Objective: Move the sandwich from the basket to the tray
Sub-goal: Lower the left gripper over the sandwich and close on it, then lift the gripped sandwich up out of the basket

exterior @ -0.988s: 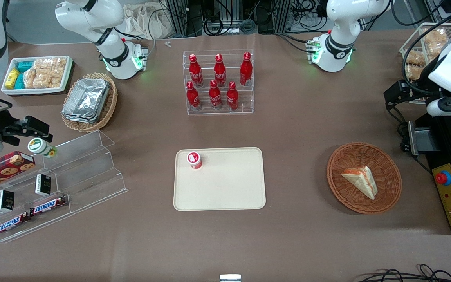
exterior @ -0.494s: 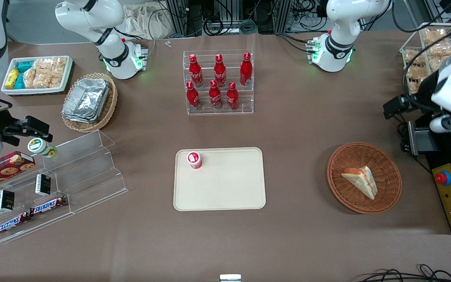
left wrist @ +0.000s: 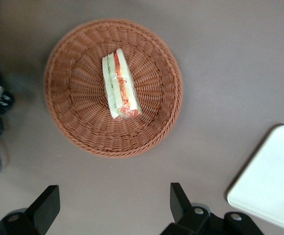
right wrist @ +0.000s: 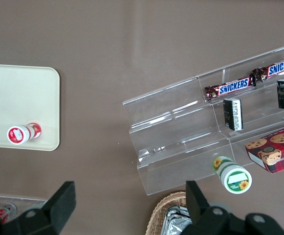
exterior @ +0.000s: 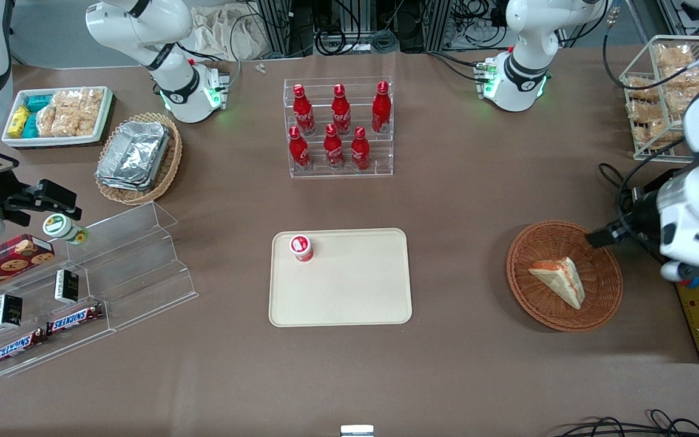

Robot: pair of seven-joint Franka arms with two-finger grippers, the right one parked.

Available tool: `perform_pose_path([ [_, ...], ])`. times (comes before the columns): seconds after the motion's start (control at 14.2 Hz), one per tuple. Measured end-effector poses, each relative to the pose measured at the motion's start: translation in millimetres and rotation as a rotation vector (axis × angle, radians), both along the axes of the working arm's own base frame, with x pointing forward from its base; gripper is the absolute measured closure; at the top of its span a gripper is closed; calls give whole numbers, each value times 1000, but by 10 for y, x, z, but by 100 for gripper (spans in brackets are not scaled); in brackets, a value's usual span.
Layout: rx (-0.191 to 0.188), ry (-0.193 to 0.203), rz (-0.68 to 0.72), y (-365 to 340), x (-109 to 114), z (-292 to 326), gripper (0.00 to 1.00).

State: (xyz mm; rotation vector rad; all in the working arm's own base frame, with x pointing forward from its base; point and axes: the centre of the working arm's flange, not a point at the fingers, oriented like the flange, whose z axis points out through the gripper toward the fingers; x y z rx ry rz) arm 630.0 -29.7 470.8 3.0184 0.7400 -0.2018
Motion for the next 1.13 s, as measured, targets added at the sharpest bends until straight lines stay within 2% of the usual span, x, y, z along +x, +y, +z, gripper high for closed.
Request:
perform_pose_path([
  [0.14, -4, 15, 64, 18, 64, -552, 0],
  [0.49, -6, -32, 175, 154, 172, -1391, 0],
  [0.64, 17, -50, 199, 154, 146, -1645, 0],
  [0.92, 68, -38, 222, 153, 109, -2143, 0],
  [1.06, 75, -49, 238, 153, 137, -2239, 16],
  [1.13, 84, -55, 235, 159, 152, -2246, 29],
])
